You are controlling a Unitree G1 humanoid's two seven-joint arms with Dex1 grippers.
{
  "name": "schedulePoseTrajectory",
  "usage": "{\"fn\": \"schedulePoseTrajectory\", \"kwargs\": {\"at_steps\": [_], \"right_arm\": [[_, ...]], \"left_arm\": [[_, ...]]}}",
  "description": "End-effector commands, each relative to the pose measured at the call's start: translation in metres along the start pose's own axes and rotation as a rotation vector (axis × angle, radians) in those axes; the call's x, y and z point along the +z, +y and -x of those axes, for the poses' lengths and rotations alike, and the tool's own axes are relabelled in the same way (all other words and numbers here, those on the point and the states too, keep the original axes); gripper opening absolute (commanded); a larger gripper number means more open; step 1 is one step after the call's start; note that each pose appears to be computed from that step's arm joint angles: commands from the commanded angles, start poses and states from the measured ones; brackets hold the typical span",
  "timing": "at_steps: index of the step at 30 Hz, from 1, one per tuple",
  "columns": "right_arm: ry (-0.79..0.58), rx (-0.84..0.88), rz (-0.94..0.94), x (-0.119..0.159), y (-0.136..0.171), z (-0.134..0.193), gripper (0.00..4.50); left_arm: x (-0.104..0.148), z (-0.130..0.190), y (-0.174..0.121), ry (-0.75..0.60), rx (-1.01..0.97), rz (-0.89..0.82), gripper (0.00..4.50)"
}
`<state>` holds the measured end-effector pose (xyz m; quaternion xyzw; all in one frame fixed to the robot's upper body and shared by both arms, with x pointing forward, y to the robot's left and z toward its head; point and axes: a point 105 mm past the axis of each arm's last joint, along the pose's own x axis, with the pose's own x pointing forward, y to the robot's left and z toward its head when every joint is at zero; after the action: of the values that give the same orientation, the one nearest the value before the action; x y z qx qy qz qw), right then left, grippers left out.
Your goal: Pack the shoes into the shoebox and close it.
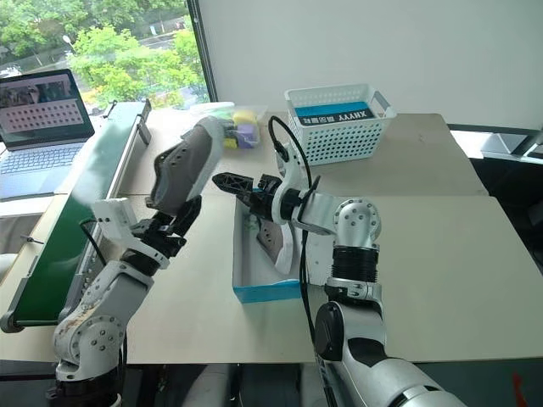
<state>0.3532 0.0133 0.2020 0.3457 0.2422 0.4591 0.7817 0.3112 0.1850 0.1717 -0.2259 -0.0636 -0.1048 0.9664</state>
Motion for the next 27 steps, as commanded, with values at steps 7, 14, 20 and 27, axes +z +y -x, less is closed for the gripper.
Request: {"fn": "schedulePoseTrajectory", "kwargs": {"at_steps": [7, 14, 20, 27], "right_arm": [[-0.035, 0.087, 0.036, 0.002, 0.029, -0.013, 4.5], [-0.039, 0.06, 0.04, 0.003, 0.025, -0.018, 4.5], [-0.12, 0.006, 0.021, 0.022, 0.013, -0.024, 4.5], [-0.193, 0.028, -0.013, 0.038, 0.017, -0.023, 3.08]], "left_arm": [[-0.002, -0.009, -0.033, -0.017, -0.077, -0.069, 2.69], [-0.009, -0.013, -0.049, -0.003, -0.127, -0.065, 2.69], [-0.013, -0.013, -0.057, 0.012, -0.159, -0.079, 2.69], [-0.013, -0.01, -0.056, 0.016, -0.15, -0.086, 2.69]]}}
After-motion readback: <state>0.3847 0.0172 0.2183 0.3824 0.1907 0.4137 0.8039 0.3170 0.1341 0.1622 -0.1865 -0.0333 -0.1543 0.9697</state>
